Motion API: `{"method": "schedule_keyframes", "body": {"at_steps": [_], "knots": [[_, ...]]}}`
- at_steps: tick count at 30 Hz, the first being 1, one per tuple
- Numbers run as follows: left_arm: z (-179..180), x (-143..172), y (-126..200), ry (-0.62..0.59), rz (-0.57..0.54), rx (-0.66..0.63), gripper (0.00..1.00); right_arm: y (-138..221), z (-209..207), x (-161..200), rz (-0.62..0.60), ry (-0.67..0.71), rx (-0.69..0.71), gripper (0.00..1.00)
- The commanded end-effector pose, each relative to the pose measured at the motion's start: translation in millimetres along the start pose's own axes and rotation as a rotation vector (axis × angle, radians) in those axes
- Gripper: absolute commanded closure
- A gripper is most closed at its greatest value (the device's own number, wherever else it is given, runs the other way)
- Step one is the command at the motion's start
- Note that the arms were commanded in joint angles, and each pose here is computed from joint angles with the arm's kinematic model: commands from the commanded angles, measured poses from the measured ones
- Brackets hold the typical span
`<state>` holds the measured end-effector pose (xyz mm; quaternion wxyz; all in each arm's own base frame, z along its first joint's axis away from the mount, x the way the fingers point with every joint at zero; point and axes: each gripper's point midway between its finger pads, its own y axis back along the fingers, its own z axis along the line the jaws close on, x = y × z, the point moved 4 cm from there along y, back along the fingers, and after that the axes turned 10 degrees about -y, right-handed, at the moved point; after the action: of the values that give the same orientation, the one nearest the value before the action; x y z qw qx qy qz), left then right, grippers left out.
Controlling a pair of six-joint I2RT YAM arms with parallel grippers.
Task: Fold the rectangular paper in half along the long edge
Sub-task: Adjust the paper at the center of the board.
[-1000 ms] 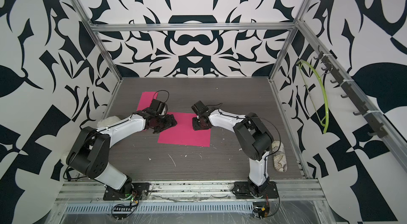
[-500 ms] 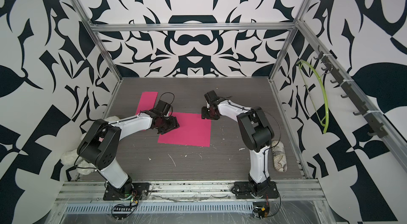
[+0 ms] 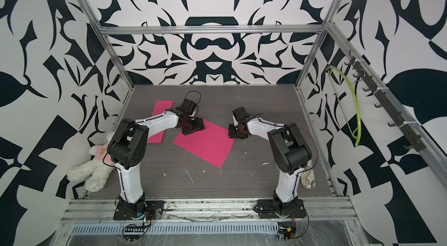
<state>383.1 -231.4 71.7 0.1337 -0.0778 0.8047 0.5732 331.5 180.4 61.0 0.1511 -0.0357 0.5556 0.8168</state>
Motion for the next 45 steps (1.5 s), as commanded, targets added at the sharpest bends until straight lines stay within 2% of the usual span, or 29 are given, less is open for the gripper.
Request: {"method": "schedule_keyframes", "body": {"at_steps": [1, 6, 10, 13, 18, 20, 22, 25, 33, 40, 45], "knots": [[11.8, 0.0, -22.7, -0.038, 0.085, -0.064, 0.22, 8.2, -21.5, 35.4, 0.062, -0.057, 0.058, 0.59], [-9.2, -25.8, -43.4, -0.062, 0.107, 0.006, 0.19, 25.3, -12.1, 66.7, 0.079, -0.062, 0.0, 0.59], [-28.4, -31.8, -43.8, -0.089, 0.083, 0.042, 0.16, 56.8, -4.5, 57.0, -0.026, -0.034, -0.02, 0.58], [-39.6, -37.9, -21.3, -0.105, 0.004, 0.065, 0.0, 74.4, 6.0, 34.8, -0.088, 0.017, -0.029, 0.47], [-50.1, -43.0, 41.2, -0.101, -0.164, 0.09, 0.01, 68.4, 31.5, -1.8, -0.089, 0.084, -0.066, 0.29], [-49.5, -37.8, 66.6, -0.086, -0.238, 0.082, 0.01, 62.6, 45.1, -18.5, -0.09, 0.112, -0.076, 0.22], [-45.9, -27.1, 84.1, -0.061, -0.289, 0.077, 0.01, 53.9, 57.2, -32.4, -0.082, 0.126, -0.091, 0.19], [-38.4, -3.8, 102.4, -0.021, -0.334, 0.072, 0.01, 33.3, 78.9, -50.5, -0.053, 0.13, -0.152, 0.2], [-13.7, 62.4, 111.8, 0.051, -0.34, 0.03, 0.01, -33.3, 109.3, -74.9, 0.051, 0.073, -0.221, 0.36], [-6.8, 74.1, 109.1, 0.026, -0.297, 0.005, 0.01, -55.4, 93.5, -66.6, 0.067, 0.031, -0.182, 0.4], [-10.9, 69.9, 103.8, 0.022, -0.287, 0.012, 0.01, -42.0, 74.0, -48.9, 0.047, 0.021, -0.142, 0.4]]}}
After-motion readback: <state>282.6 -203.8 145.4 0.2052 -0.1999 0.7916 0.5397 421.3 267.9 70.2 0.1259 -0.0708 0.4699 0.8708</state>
